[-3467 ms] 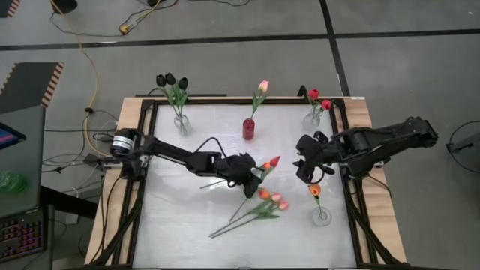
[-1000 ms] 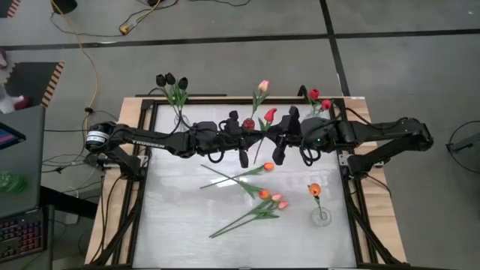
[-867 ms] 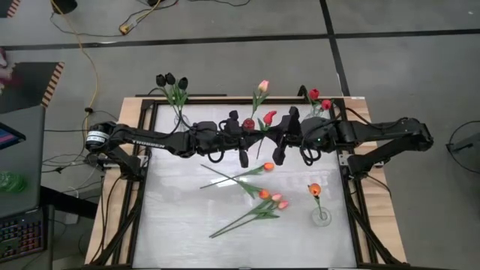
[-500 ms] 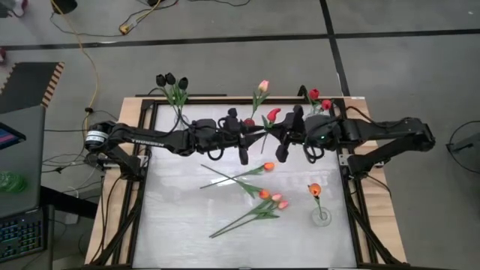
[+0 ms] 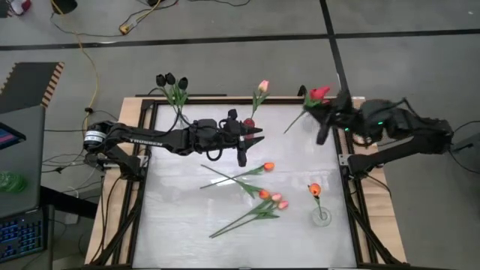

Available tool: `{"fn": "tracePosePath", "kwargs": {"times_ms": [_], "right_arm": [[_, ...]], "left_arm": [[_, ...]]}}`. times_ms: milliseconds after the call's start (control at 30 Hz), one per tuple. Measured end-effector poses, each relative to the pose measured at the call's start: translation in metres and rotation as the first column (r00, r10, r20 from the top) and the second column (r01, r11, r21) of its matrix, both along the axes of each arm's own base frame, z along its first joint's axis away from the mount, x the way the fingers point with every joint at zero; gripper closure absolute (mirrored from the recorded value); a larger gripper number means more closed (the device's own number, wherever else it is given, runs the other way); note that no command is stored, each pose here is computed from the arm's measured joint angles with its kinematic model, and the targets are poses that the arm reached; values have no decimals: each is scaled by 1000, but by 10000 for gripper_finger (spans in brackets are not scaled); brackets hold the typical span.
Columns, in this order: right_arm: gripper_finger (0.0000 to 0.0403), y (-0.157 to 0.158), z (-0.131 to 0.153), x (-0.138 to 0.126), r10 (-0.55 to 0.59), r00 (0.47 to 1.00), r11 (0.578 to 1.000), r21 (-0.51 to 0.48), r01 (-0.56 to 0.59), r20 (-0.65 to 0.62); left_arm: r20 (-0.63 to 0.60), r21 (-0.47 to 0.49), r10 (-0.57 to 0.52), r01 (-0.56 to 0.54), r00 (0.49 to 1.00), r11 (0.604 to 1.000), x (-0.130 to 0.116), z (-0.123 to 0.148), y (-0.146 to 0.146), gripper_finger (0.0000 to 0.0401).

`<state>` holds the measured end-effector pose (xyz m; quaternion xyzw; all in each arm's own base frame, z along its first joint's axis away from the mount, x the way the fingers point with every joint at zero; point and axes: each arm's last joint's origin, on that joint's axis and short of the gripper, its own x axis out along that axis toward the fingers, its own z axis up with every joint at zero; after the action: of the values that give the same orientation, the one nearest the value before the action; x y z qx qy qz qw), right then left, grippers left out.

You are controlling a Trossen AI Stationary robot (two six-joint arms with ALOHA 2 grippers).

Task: Sort flowers into vase by color
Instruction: Put the red flower into the top right transparent vase

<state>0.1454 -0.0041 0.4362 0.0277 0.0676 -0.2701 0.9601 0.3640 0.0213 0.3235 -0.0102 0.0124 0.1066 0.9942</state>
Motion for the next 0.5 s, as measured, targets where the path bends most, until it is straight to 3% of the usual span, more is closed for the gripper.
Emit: {"fn": "tracePosePath", "kwargs": {"times_ms": [167, 500], "right_arm": [[368, -3, 16, -30, -7, 989, 1000, 3, 6, 147], [369, -8, 37, -71, -47, 947, 993, -85, 78, 318]], "left_arm": [[-26, -18, 0, 0, 1000, 1000, 0, -3, 0, 294], [-28, -18, -2, 1, 1000, 1000, 0, -3, 0, 295]]}}
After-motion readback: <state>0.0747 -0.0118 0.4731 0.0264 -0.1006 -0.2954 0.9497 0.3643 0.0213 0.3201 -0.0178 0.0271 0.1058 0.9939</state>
